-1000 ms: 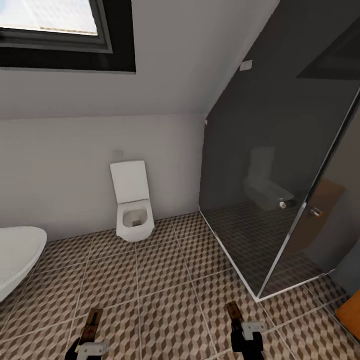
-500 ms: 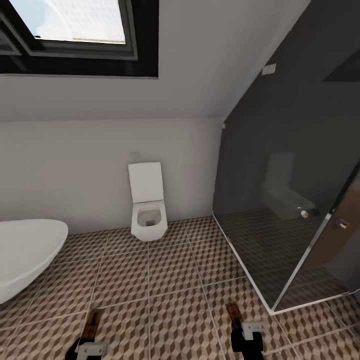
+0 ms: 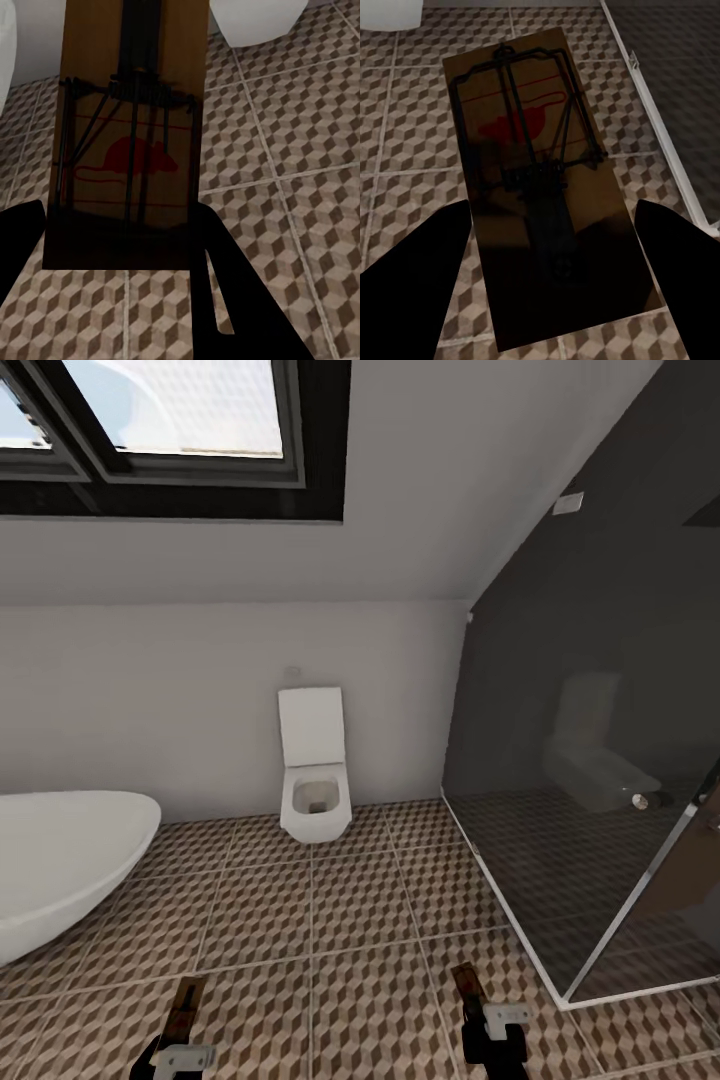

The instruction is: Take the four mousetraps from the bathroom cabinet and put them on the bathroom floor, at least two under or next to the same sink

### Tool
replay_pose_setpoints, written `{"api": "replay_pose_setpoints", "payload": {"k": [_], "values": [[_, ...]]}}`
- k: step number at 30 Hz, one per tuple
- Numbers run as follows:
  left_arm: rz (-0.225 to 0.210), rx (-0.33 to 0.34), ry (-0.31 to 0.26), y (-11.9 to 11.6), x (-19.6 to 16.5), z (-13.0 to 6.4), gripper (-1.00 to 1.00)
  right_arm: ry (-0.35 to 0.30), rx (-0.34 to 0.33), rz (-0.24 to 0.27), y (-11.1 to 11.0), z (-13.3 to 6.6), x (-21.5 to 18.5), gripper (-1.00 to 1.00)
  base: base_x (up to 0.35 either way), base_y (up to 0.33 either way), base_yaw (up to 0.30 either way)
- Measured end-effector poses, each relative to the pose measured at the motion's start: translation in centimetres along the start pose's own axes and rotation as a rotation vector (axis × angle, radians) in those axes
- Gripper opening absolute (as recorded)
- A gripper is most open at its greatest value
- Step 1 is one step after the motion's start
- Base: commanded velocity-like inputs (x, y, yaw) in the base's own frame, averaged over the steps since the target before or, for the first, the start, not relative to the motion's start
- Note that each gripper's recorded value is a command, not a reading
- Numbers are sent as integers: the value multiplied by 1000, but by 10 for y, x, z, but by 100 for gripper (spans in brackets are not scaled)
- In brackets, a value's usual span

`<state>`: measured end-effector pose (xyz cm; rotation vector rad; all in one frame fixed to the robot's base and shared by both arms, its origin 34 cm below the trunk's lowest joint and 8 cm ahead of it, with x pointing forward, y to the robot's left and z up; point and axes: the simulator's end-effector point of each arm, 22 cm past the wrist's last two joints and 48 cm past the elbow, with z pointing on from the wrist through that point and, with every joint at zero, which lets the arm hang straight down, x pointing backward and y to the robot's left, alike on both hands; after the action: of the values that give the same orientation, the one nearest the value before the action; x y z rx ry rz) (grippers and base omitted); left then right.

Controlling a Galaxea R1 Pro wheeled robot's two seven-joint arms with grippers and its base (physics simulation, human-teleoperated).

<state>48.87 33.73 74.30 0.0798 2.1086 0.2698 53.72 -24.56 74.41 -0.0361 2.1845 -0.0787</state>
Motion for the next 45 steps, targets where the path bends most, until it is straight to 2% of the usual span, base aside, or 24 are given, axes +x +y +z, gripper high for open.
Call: {"api": "replay_pose_setpoints", "payload": {"k": [21,37,45], "values": [[-1,1,0,-1,0,0,-100,0,0,0,0,0,0,-100,72,-64,4],[-1,1,0,-1,0,0,-100,0,0,0,0,0,0,-100,4,-1,196],[-1,1,0,-1,0,0,-100,-17,1,1,-1,0,-4,-100,170,0,34]]}}
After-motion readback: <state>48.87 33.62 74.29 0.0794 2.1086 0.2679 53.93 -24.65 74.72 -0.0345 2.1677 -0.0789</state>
